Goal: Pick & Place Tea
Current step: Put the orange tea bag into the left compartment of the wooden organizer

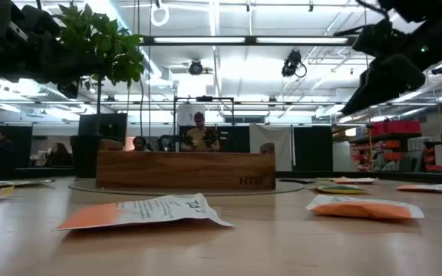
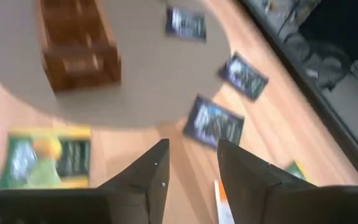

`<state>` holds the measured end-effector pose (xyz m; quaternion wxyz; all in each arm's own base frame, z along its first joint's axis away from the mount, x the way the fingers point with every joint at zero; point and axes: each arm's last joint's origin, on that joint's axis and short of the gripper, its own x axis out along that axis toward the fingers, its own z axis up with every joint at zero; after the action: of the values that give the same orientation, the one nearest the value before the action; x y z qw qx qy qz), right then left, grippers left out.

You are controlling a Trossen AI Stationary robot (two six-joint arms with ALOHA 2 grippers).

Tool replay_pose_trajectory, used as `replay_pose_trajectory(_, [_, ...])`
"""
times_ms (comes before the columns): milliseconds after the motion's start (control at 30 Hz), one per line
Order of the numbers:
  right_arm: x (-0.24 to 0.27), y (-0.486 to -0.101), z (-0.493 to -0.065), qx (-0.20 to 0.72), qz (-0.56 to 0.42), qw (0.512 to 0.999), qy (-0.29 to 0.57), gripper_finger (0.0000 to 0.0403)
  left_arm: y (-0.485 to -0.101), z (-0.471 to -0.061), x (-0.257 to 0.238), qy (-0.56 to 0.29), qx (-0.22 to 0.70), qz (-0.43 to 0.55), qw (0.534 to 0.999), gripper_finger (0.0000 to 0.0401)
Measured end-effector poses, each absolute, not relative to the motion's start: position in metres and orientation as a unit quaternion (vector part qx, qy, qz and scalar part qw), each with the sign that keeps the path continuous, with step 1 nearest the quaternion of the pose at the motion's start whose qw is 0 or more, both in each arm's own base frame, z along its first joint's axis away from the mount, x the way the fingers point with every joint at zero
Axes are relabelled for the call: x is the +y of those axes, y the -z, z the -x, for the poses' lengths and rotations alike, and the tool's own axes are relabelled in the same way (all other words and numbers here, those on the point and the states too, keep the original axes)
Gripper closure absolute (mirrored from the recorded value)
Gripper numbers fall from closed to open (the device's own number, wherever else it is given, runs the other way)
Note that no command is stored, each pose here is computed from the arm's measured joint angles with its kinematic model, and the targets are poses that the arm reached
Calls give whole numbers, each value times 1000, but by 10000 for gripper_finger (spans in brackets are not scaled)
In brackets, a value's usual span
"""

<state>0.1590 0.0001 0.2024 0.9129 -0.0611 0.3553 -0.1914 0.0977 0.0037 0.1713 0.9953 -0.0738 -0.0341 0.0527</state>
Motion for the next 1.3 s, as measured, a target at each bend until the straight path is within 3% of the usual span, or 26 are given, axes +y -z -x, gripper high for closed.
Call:
replay_pose_trajectory(333, [2,-176,-174,481,78,852,191,259,-171,-98,4,-53,-34,73,995,376])
replay_pose_trajectory(800, [1,-143,-188,569,117,782,225,259,-171,-98,4,-53,-34,74,995,376])
replay_pose_trajectory(1000, [-8,-152,-195,562,103,779,258,259,-171,-98,4,-53,-35,74,995,376])
replay_pose_trajectory(1300, [-13,-178,-210,591,77,767,238,259,-172,-98,4,-53,-37,74,995,376])
